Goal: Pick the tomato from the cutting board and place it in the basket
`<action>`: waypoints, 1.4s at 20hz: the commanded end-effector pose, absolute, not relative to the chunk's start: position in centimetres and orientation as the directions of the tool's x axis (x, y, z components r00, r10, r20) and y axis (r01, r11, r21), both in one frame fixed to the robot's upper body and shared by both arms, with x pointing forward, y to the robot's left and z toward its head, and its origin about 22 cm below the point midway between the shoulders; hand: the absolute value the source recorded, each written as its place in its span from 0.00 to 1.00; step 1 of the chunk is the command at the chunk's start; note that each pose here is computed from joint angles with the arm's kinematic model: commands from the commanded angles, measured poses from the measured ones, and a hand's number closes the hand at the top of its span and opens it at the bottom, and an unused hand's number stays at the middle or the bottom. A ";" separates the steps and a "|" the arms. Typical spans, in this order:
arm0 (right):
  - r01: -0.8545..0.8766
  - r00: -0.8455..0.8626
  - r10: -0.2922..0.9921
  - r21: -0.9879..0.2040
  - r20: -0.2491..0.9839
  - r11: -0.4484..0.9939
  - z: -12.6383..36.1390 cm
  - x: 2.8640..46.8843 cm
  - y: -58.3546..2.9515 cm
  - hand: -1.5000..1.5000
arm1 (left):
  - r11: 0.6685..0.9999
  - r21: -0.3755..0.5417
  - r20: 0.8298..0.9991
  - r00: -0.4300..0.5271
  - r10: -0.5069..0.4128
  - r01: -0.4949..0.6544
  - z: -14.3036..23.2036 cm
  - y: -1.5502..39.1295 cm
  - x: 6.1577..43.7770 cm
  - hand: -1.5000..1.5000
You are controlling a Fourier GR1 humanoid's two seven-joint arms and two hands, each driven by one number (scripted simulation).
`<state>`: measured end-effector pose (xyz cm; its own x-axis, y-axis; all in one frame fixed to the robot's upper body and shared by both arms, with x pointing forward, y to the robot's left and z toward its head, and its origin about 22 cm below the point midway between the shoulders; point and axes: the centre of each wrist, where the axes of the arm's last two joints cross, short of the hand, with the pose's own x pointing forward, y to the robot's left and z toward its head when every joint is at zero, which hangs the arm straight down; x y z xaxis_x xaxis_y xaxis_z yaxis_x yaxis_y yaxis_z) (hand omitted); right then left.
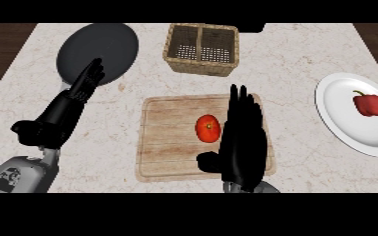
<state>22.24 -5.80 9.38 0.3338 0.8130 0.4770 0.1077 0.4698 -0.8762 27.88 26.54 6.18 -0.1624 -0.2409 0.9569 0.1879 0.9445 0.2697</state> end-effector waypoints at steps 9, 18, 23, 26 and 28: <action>0.084 0.558 0.710 -0.880 0.430 0.467 7.9 22.9 -5.0 0.00 | 0.941 0.277 0.955 -0.162 -0.248 0.194 5.3 26.4 28.1 0.50; 0.032 0.580 0.714 -0.888 0.391 0.459 5.8 23.2 -4.4 0.00 | 0.943 0.260 0.961 -0.155 -0.231 0.208 6.1 25.6 28.3 0.50; 0.021 0.599 0.705 -0.887 0.380 0.461 6.3 24.3 -4.6 0.00 | 0.938 0.282 0.953 -0.170 -0.250 0.201 6.5 26.3 28.4 0.50; -0.001 0.623 0.695 -0.888 0.359 0.459 5.7 25.5 -5.3 0.00 | 0.947 0.264 0.958 -0.162 -0.235 0.184 5.2 26.6 27.9 0.50; -0.018 0.638 0.692 -0.892 0.338 0.452 3.9 24.6 -5.1 0.00 | 0.941 0.265 0.959 -0.159 -0.234 0.210 4.6 25.3 27.0 0.50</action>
<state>24.65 -5.78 4.88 0.4402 0.8149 0.3770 -0.0169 0.4273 -0.9039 27.97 26.16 5.44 -0.1629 -0.2400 0.9570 0.1989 0.9421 0.2701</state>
